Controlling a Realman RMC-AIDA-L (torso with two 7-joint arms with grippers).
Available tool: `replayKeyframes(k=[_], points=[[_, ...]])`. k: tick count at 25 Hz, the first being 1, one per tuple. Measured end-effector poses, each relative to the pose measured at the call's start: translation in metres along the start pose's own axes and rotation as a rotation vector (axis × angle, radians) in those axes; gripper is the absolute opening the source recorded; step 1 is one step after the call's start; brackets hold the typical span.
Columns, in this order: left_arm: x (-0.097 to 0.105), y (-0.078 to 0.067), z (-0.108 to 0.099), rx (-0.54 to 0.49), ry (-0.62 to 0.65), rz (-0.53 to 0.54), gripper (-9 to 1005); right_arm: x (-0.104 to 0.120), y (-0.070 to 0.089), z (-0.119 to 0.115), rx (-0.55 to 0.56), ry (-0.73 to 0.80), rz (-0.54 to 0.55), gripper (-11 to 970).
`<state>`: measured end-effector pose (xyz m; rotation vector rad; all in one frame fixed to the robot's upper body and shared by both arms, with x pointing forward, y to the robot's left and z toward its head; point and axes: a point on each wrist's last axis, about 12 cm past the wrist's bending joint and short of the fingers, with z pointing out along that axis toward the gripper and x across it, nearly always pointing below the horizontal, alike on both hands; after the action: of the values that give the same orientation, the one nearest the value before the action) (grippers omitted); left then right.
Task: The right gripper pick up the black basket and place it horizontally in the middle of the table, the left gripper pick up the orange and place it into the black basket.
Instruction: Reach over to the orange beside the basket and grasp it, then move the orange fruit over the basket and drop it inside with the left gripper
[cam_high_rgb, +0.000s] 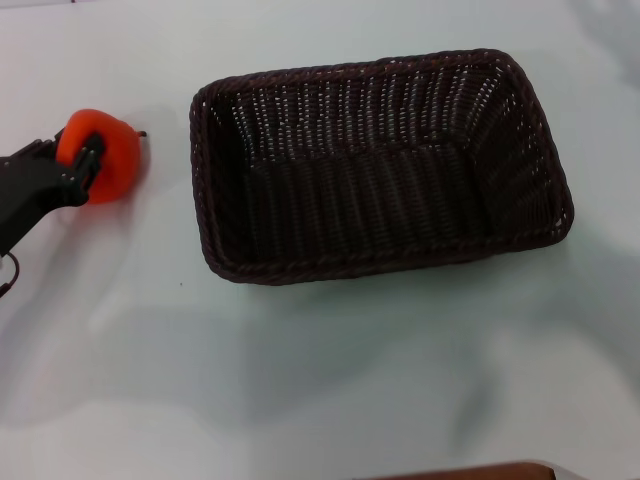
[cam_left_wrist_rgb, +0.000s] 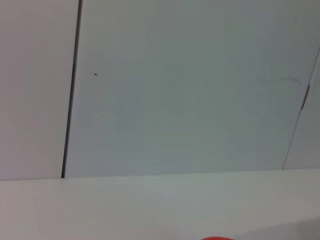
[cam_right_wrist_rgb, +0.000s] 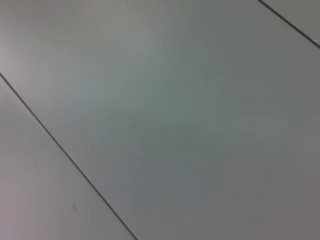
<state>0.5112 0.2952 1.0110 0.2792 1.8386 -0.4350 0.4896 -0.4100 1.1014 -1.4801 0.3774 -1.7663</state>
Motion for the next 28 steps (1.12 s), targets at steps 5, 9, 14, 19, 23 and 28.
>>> replayKeyframes(k=[5,9,14,19,23,28], points=[[-0.004,-0.001,0.000,0.004,-0.033,-0.014,333,0.000,-0.001,0.003,0.005,0.000,0.002,598],[-0.012,-0.001,-0.004,0.016,-0.108,-0.040,286,0.000,-0.001,0.004,0.007,0.000,0.003,597],[-0.022,-0.003,-0.006,0.069,-0.184,-0.044,232,0.000,-0.001,0.004,0.008,0.001,0.004,597],[-0.044,-0.024,-0.006,0.249,-0.334,-0.038,207,0.000,-0.002,0.005,0.014,0.009,0.006,596],[-0.060,-0.052,0.003,0.442,-0.424,-0.004,191,-0.001,-0.003,0.008,0.025,0.004,0.007,597],[-0.057,-0.093,0.025,0.639,-0.365,0.114,162,-0.002,-0.004,0.011,0.033,0.001,0.002,597]])
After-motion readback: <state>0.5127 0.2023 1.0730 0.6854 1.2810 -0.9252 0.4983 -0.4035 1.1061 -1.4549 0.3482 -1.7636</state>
